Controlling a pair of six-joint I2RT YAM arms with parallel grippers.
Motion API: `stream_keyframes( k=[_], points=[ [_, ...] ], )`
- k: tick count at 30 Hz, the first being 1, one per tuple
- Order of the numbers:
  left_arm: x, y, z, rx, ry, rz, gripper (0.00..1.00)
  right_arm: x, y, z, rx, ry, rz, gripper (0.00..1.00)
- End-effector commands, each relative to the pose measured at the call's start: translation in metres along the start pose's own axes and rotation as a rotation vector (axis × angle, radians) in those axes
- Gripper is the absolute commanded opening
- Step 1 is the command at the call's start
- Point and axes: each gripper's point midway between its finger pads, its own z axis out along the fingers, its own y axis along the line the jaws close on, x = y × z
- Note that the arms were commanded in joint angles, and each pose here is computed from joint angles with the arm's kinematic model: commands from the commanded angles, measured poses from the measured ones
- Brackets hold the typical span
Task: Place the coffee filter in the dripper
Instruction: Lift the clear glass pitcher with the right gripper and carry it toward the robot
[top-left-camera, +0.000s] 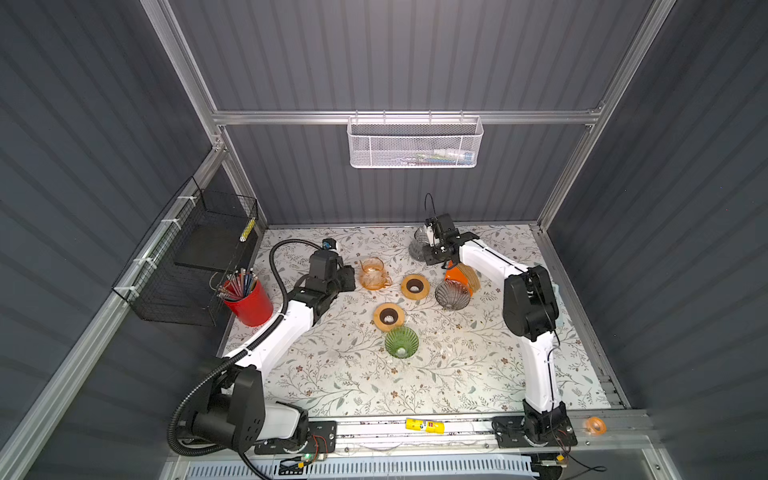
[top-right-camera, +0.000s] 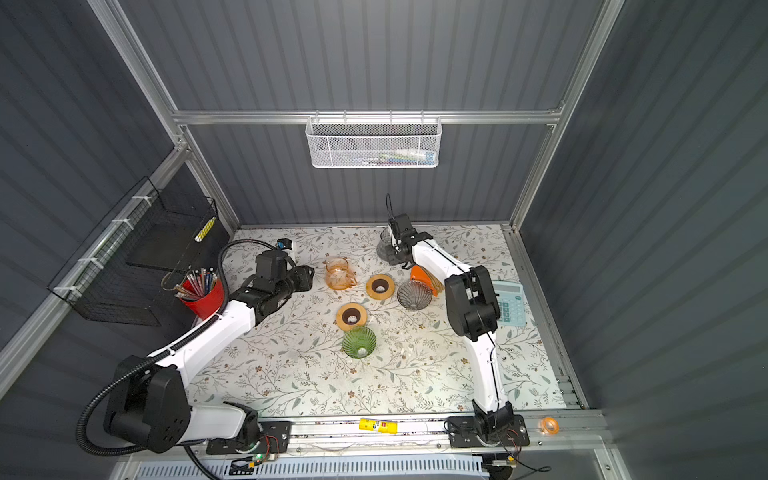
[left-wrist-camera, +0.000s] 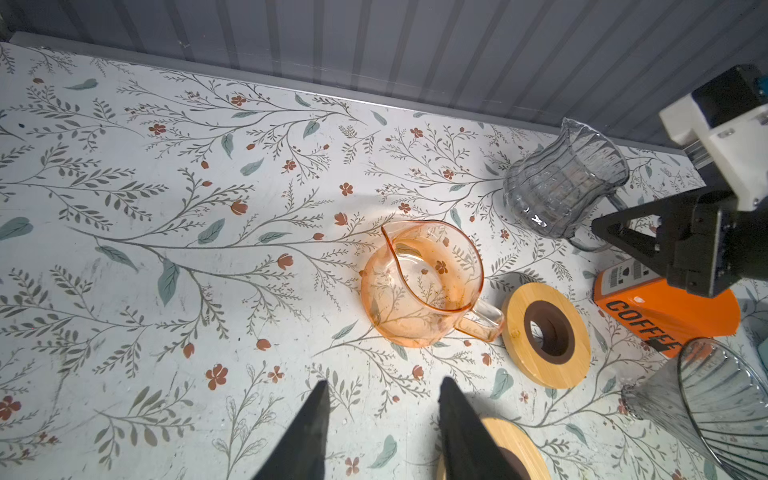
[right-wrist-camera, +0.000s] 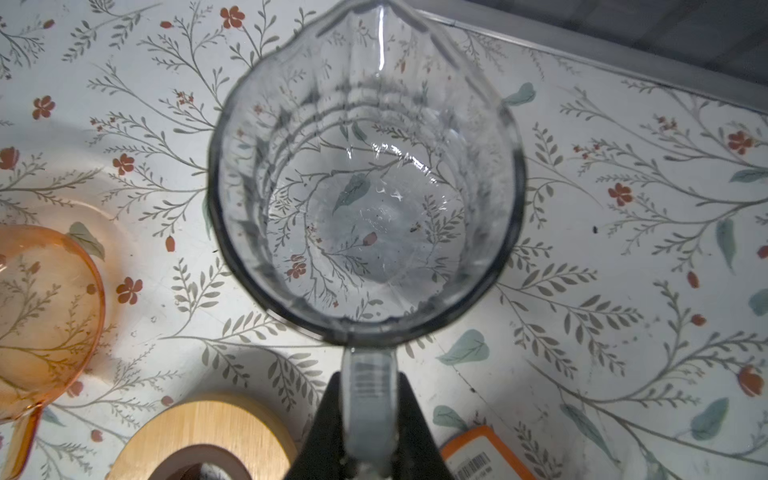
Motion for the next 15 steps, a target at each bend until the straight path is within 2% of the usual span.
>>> stream_keyframes(
  k=[1,15],
  points=[
    [-0.003,0.0,-0.008,-0.004,-0.014,0.014,0.44,-0.024,0.0,-0.024,-0.004,-0.081,-0.006,0.0],
    [-0.005,-0.001,-0.017,0.005,-0.017,0.005,0.44,-0.041,0.019,-0.08,-0.043,-0.169,-0.04,0.0]
  ],
)
